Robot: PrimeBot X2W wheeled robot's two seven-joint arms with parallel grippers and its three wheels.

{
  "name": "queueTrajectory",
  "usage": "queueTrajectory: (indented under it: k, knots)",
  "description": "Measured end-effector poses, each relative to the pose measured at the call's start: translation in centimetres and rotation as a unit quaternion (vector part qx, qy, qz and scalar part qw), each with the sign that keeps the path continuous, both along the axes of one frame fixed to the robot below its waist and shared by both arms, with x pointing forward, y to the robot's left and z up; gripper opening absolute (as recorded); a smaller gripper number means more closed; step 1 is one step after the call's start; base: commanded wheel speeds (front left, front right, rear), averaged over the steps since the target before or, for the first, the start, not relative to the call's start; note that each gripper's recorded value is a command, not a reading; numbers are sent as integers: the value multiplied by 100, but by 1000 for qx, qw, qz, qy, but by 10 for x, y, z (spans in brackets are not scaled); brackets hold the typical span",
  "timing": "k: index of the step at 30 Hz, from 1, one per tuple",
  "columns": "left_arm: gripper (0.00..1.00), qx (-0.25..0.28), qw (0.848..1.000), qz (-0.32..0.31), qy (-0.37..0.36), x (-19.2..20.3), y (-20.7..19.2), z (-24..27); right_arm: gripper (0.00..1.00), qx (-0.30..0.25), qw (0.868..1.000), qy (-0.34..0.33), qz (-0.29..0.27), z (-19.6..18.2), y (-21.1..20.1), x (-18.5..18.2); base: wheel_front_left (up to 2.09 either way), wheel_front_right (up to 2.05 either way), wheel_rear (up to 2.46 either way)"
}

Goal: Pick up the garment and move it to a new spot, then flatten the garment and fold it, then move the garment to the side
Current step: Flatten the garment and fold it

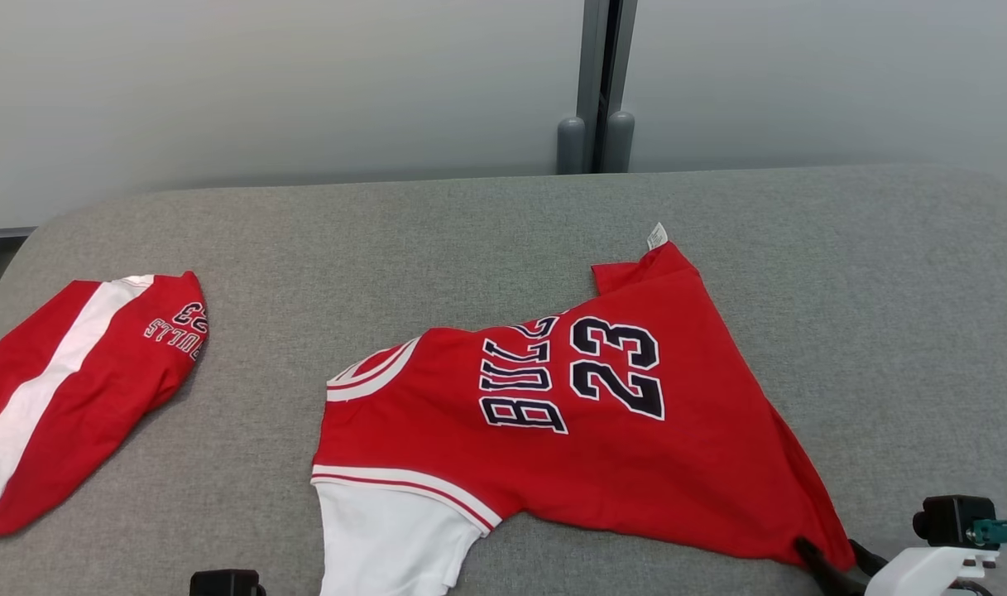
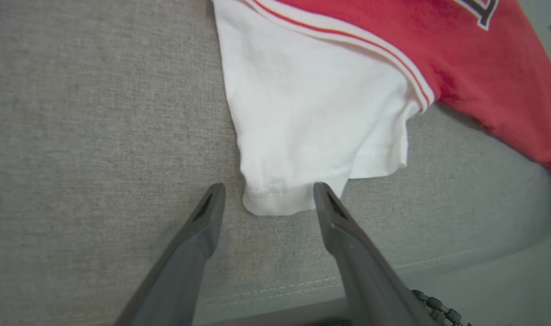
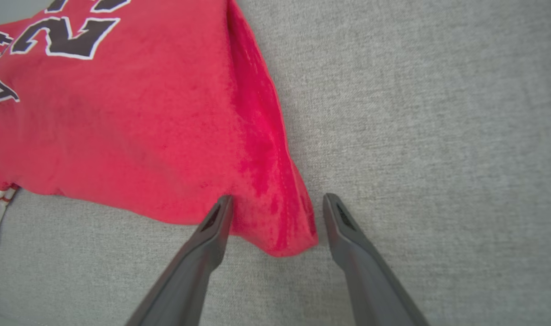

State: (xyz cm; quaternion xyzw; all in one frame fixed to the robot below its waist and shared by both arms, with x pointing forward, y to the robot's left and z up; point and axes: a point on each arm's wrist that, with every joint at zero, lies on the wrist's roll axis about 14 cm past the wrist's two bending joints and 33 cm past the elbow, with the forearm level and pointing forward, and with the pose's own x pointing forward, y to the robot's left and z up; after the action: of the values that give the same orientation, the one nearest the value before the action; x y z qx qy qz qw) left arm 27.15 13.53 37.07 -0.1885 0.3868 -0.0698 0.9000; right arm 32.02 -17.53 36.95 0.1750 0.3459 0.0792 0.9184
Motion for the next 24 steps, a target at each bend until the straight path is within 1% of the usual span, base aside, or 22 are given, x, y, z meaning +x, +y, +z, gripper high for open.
queueTrajectory:
  k: [4, 10, 11, 12, 13, 14, 15, 19, 24]
  knots:
    - [100, 0, 1000, 4, 4, 2, 1, -4, 100, 3, 1000, -2, 5, 1, 5, 1, 0, 0, 0]
    - [100, -12, 1000, -18, 3, 7, -11, -7, 100, 4, 1000, 1, 9, 0, 9, 0, 0, 0, 0]
    - [100, -16, 1000, -19, 1, 8, -13, -6, 76, 5, 1000, 2, 9, 0, 9, 1, 0, 0, 0]
    - [90, -17, 1000, -21, -2, 10, -14, -5, 40, 5, 1000, 2, 9, 0, 9, 1, 0, 0, 0]
    - [74, -16, 1000, -21, -2, 10, -14, -6, 7, 5, 1000, 2, 9, 0, 9, 1, 0, 0, 0]
    - [27, -15, 1000, -20, -1, 10, -13, -7, 0, 5, 1000, 2, 9, 0, 9, 1, 0, 0, 0]
    - [0, -16, 1000, -19, -3, 10, -13, -7, 0, 6, 1000, 4, 10, -1, 10, 0, 0, 0, 0]
    - [0, -33, 999, -17, -11, 13, -17, -3, 0, 11, 1000, 5, 11, -1, 12, 0, 0, 0, 0]
    - [0, -32, 998, -6, -54, 26, -5, 16, 0, 26, 999, -28, 4, 15, 14, 11, 0, 0, 0]
